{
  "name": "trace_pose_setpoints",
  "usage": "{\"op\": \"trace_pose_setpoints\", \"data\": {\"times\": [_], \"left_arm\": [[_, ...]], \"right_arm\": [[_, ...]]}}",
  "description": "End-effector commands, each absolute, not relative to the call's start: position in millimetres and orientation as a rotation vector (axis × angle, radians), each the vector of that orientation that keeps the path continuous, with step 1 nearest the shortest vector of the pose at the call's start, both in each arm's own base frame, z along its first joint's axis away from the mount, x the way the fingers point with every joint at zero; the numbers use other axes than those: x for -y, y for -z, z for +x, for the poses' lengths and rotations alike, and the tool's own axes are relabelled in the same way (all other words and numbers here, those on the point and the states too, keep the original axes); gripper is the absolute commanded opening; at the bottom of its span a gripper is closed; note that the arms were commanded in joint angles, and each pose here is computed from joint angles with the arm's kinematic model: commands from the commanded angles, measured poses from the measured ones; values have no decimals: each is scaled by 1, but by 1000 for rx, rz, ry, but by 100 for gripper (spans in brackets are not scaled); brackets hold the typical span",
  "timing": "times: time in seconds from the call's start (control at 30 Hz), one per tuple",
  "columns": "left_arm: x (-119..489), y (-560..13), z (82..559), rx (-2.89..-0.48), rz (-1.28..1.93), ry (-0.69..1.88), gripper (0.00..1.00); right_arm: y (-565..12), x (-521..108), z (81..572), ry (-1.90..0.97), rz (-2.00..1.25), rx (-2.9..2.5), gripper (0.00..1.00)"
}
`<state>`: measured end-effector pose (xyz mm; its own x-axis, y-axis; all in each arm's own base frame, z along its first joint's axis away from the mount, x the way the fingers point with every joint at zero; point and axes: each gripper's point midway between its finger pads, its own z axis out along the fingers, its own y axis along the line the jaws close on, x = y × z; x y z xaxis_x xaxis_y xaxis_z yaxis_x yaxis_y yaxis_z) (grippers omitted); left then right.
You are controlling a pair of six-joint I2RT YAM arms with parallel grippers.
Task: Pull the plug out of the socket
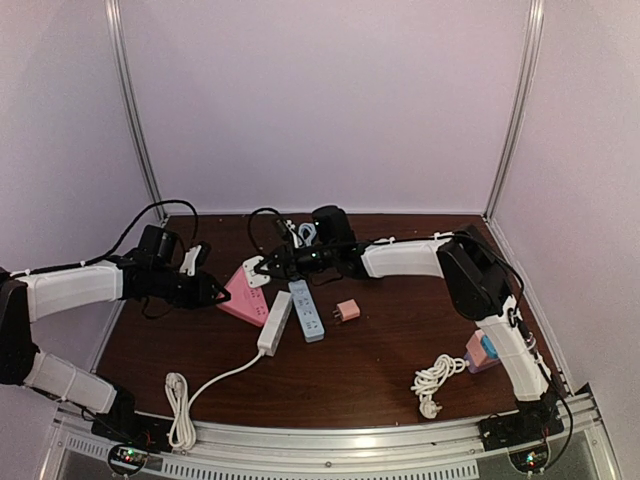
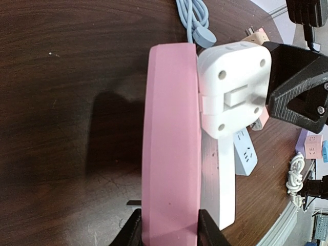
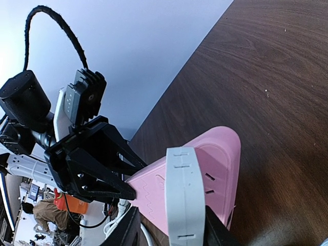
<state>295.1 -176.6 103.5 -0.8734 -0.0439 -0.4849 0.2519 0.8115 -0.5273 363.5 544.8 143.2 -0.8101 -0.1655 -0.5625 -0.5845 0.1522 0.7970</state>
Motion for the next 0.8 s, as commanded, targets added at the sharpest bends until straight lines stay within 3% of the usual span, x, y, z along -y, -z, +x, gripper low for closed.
{"op": "trace_pose_setpoints", "data": {"times": [0.0, 0.33, 0.6, 0.77], "left_arm": [[175, -92, 293, -2545, 172, 777, 0], [174, -88, 291, -2559, 153, 780, 0], [175, -89, 291, -2556, 156, 783, 0], [175, -90, 292, -2558, 157, 787, 0]], "right_arm": [[-177, -556, 356, -1706, -781, -2003, 39], [-169, -556, 359, -1669, -777, -2035, 27], [-162, -554, 362, -1616, -776, -2065, 33], [-161, -558, 364, -1626, -772, -2065, 31]]}}
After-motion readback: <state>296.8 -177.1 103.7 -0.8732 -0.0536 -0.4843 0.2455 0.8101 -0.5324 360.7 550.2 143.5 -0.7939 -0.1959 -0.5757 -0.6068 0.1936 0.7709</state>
